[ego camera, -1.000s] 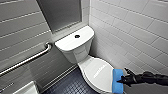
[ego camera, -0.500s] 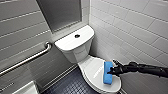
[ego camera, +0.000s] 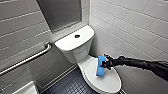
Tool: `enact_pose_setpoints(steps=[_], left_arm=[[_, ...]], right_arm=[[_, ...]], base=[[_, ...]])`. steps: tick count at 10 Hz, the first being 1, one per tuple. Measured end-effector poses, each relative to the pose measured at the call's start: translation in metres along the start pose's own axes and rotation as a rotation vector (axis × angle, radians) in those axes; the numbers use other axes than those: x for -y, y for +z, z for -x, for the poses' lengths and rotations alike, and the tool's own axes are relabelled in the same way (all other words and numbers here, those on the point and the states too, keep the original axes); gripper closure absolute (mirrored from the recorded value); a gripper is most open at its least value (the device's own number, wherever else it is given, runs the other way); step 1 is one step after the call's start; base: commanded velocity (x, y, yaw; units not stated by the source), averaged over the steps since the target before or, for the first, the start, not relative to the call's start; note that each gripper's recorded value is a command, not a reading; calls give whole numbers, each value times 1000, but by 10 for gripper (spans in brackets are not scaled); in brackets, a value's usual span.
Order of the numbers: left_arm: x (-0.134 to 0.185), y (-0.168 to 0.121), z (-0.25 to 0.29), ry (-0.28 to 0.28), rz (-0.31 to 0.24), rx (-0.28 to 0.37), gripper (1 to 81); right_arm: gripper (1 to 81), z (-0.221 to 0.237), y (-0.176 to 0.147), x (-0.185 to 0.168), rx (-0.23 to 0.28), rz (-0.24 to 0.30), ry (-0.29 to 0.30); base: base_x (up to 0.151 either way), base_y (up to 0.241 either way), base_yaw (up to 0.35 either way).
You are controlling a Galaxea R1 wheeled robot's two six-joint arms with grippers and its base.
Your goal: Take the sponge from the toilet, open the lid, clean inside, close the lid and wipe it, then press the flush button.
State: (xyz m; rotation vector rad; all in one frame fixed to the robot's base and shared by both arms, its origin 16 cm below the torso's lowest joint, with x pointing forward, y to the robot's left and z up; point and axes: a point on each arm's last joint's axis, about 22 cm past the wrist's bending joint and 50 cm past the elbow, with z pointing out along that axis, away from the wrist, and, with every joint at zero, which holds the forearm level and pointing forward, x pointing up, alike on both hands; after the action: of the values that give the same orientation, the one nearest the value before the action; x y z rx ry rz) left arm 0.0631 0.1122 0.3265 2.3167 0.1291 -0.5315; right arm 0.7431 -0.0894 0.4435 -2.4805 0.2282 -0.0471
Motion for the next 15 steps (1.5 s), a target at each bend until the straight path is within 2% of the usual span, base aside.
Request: enact_pose_setpoints(steps=[2,3,4,7,10,13,15], left_arm=[[11,8,-16,12,-3,-14,10],[17,14,-19,7,-4,-7,10],[22,18,-24,10,-5,-10,10],[26,21,-23,9,-6,-10,10],[26,21,-22,6,-6,-8,10],[26,21,-22,7,-6,-8,10],[26,21,-22,11,-6,-8,10]], right_arm=[[811,-10,29,21,-20,-22,-5],[811,-18,39,14,-37,-30,19],[811,-24,44,3,-57,-32,48],[811,-34,53,-10,-139,-105,198],[811,-29,71,-43,-189,-131,318],[811,-20,80,-54,-238,-194,379],[811,-8,75,-68,-238,-207,398]], base=[[0,0,0],[0,0,0],[0,0,0],[0,0,0],[0,0,0],[0,0,0],[0,0,0]])
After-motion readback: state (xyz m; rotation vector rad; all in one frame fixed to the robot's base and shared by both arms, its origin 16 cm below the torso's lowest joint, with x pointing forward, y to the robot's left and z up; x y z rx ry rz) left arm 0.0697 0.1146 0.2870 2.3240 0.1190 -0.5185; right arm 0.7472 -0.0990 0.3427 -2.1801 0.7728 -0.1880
